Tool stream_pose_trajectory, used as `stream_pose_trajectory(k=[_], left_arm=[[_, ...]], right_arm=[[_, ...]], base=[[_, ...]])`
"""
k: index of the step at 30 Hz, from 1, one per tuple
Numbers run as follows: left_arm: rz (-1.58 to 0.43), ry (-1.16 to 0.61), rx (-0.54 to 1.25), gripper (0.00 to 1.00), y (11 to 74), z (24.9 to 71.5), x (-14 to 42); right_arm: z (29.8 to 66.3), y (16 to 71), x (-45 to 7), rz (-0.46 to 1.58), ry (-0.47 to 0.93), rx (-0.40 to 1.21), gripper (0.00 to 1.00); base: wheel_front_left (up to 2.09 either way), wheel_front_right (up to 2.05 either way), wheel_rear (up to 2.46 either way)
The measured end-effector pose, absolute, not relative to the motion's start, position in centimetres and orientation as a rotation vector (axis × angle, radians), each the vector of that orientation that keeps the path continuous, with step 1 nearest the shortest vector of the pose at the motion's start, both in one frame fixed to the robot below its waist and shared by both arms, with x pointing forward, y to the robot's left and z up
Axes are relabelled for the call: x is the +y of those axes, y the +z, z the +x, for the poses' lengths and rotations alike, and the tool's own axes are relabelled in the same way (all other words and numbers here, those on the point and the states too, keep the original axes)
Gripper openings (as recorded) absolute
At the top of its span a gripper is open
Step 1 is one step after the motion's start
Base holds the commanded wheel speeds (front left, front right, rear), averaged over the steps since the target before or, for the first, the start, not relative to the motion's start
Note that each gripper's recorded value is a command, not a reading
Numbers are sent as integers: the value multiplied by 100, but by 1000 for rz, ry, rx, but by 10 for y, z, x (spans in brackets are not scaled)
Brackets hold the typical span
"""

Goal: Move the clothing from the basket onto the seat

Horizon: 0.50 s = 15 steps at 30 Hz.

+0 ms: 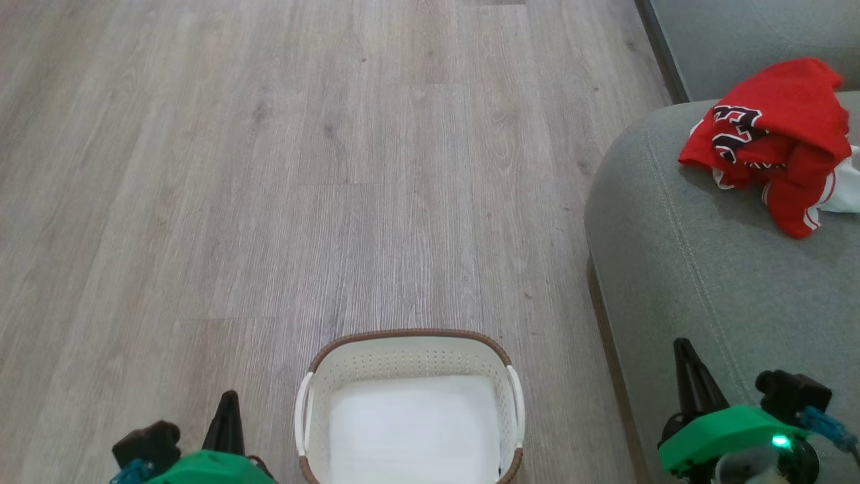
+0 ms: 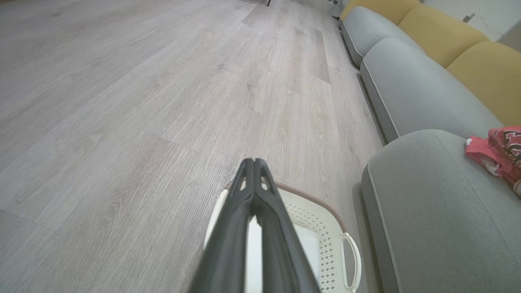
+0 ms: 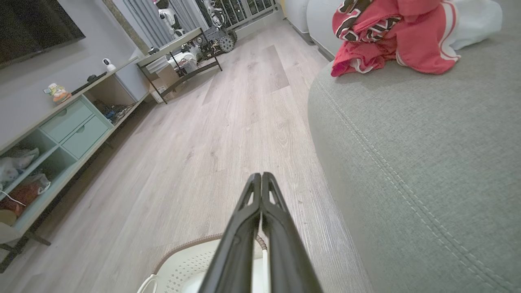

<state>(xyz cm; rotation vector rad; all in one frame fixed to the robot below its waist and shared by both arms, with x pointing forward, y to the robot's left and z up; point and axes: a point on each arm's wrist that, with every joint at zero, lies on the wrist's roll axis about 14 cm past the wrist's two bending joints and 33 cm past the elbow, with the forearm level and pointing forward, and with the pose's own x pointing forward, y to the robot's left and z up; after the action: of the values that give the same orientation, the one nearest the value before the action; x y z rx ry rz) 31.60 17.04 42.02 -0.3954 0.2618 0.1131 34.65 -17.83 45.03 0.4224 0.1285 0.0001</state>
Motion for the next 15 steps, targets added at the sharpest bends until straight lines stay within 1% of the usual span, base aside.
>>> stream_pose_trajectory(k=[15], left_arm=[[-571,139,276,0,421,323,174]], right_arm=[[349,450,-185,591,-45,140,0]], base=[[0,0,0]])
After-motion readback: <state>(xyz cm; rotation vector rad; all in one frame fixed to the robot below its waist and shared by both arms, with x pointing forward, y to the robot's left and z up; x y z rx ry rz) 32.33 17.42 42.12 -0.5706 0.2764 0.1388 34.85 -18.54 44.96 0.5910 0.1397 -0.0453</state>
